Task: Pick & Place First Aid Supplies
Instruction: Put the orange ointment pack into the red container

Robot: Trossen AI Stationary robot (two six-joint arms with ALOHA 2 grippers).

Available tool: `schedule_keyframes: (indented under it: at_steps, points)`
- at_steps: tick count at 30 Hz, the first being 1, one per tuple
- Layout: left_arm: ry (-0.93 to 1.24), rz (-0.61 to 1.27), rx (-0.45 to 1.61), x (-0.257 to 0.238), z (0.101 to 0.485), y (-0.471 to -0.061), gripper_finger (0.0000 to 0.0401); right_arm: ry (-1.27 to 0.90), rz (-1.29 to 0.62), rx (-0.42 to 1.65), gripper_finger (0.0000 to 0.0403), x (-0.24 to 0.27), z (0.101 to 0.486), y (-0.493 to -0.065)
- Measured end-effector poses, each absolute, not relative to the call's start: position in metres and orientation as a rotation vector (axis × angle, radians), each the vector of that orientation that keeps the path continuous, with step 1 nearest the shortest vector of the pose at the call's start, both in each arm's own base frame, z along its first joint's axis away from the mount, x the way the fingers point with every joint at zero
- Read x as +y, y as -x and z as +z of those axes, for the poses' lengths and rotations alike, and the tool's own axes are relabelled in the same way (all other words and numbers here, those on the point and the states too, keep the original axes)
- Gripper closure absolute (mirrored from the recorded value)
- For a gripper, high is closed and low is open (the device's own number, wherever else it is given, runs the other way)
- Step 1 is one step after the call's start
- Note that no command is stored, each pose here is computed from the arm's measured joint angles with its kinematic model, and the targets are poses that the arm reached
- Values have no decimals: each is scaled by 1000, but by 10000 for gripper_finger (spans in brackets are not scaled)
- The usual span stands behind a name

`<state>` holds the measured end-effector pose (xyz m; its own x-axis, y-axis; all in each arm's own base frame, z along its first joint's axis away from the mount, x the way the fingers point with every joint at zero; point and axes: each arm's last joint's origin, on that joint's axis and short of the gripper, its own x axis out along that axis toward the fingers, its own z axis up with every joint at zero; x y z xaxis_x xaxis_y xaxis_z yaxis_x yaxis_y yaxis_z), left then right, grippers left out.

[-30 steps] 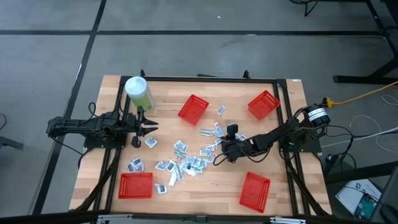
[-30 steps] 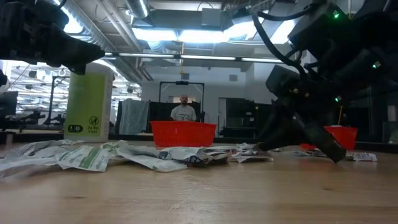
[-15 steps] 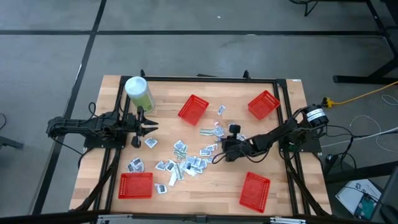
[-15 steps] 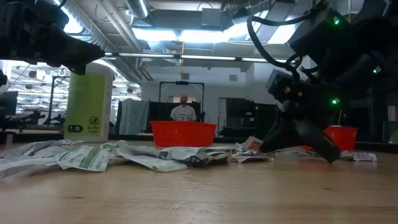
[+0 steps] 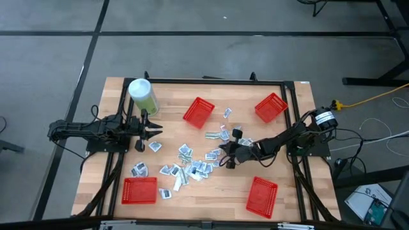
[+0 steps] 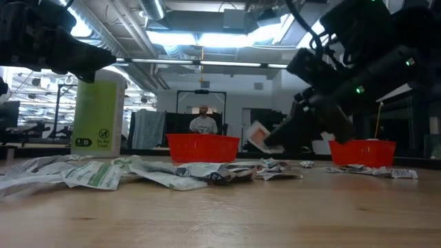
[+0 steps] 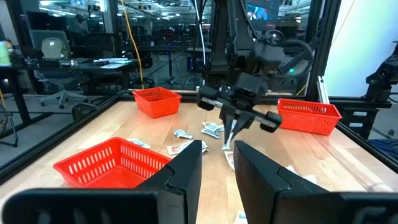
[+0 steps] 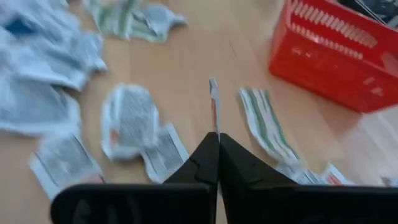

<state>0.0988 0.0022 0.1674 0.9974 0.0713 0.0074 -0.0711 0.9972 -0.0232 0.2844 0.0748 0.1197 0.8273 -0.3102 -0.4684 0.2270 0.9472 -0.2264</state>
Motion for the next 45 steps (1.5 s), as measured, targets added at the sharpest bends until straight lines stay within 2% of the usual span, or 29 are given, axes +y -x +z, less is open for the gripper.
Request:
schedule_keyframes:
  at_steps: [9,22,32,37,42,45]
  points:
    - [23,71,-8,2,167,-99,313,210,-204,389,399,79,136,-295]
    - [23,71,-8,2,167,-99,313,350,-202,257,399,83,186,-334]
    - [23,71,-8,2,167,-99,313,329,-336,220,392,42,207,-354]
    - [23,71,-8,2,167,-99,313,319,-412,228,398,15,209,-357]
    - [23,71,-8,2,167,-99,313,306,-483,239,387,-11,209,-357]
    - [23,71,-8,2,167,-99,313,298,-472,239,386,-26,209,-357]
